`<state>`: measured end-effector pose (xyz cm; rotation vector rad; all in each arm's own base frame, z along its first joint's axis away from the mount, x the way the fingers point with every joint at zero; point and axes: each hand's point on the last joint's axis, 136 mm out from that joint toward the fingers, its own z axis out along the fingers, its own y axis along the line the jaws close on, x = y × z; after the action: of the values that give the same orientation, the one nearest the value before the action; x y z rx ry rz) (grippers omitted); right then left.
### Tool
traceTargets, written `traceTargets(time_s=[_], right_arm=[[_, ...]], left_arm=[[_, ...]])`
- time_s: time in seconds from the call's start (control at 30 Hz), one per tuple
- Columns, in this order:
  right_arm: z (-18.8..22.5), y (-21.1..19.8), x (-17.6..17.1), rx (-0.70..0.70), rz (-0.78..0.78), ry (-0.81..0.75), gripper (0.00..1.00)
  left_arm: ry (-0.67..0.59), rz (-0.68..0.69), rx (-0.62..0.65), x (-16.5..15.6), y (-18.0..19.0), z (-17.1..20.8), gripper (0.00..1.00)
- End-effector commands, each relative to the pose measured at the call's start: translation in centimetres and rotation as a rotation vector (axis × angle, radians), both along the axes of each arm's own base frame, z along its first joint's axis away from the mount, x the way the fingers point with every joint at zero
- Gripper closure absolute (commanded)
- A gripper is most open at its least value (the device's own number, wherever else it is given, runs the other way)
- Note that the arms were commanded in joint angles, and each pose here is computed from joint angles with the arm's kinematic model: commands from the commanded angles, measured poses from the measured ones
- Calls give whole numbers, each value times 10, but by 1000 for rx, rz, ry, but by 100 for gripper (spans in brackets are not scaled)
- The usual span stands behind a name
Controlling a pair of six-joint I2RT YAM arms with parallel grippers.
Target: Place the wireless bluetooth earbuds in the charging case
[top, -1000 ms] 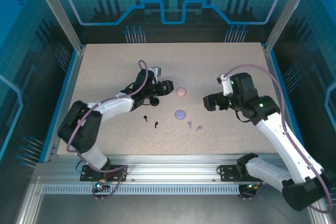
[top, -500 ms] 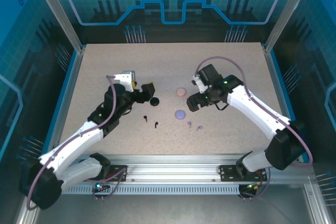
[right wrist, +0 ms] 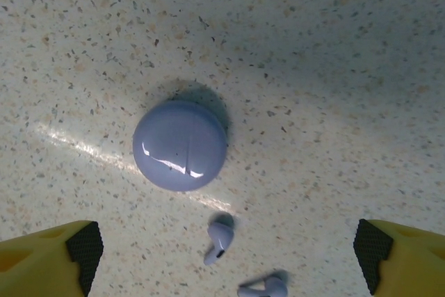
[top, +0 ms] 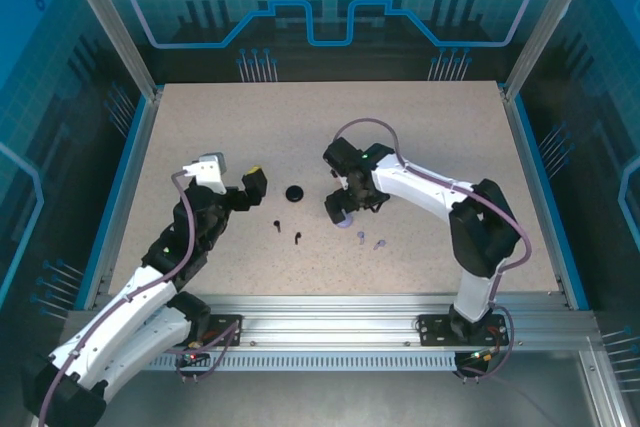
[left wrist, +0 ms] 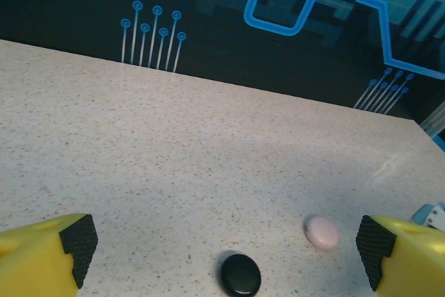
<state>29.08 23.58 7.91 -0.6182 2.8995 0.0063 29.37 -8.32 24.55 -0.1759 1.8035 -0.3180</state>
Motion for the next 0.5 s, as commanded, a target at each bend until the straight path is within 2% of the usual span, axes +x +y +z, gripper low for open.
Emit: traceTargets(time_s=[0.0,0.17,0.47], right_arm=[[-14,10,-2,9,-39,36,4],[-35,17,-2,5,-65,76,9],[-51,29,0,25,-79,97,26]], left_arm=[[20,62,29,-1,14,-9,1],[24,78,20,0,16,-13,1],[29,80,10,1,15,-13,1]])
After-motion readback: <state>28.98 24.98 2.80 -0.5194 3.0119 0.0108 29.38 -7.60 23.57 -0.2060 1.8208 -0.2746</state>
